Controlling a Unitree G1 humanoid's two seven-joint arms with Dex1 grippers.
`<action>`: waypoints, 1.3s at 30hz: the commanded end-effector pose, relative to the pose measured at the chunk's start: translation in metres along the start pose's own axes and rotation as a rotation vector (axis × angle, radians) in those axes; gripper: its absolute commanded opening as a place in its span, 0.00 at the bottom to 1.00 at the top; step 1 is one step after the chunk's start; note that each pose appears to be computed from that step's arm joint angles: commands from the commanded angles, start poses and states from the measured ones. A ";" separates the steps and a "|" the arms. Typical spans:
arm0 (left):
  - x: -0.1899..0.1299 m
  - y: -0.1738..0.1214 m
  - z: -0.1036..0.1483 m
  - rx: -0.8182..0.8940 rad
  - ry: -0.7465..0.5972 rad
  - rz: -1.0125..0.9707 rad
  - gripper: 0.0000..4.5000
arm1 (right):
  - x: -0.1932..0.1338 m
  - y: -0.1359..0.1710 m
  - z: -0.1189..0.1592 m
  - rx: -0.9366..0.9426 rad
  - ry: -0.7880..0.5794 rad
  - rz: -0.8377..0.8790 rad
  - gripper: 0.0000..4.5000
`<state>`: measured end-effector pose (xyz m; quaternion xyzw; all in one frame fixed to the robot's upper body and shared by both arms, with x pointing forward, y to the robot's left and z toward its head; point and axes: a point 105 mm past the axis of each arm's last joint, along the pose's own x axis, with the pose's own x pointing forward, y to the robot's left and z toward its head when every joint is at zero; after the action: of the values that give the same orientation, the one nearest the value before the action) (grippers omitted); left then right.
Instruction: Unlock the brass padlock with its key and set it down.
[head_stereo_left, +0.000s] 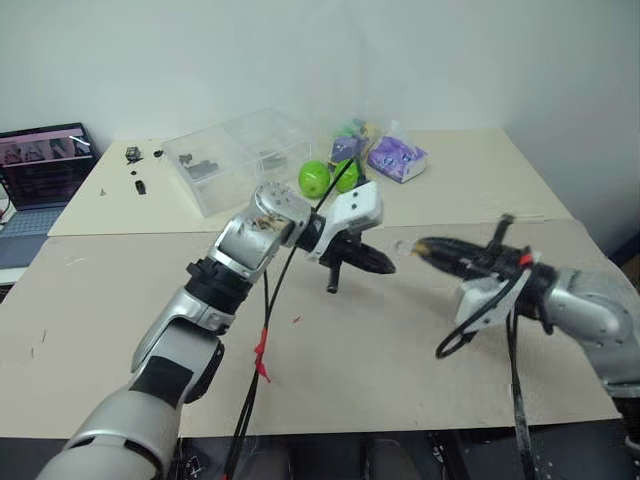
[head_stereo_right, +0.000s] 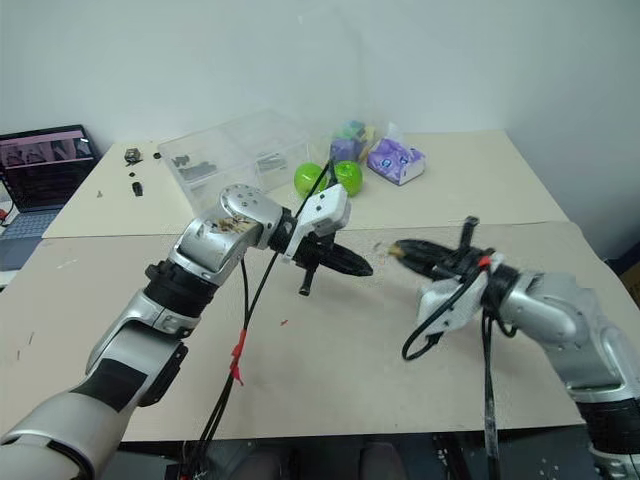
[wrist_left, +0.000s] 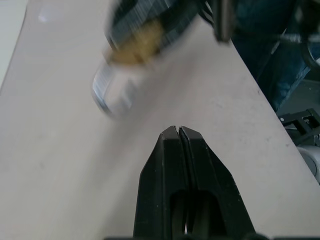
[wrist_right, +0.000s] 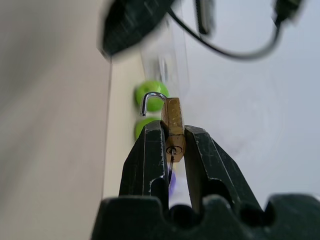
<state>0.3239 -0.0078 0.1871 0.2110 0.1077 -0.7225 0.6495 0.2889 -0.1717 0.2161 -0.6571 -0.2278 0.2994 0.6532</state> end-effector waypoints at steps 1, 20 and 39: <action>0.001 -0.003 0.012 0.024 -0.019 -0.012 0.02 | -0.004 -0.018 -0.007 -0.030 0.033 -0.057 0.03; 0.000 0.004 0.012 0.013 -0.026 0.022 0.02 | 0.008 -0.013 0.021 0.060 -0.046 -0.074 0.03; 0.002 0.009 0.018 0.036 -0.034 0.020 0.02 | 0.013 0.000 0.040 0.124 -0.045 -0.067 0.03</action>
<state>0.3300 -0.0162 0.1888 0.1992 0.1088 -0.7198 0.6561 0.2767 -0.1401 0.2074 -0.6001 -0.2230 0.3116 0.7022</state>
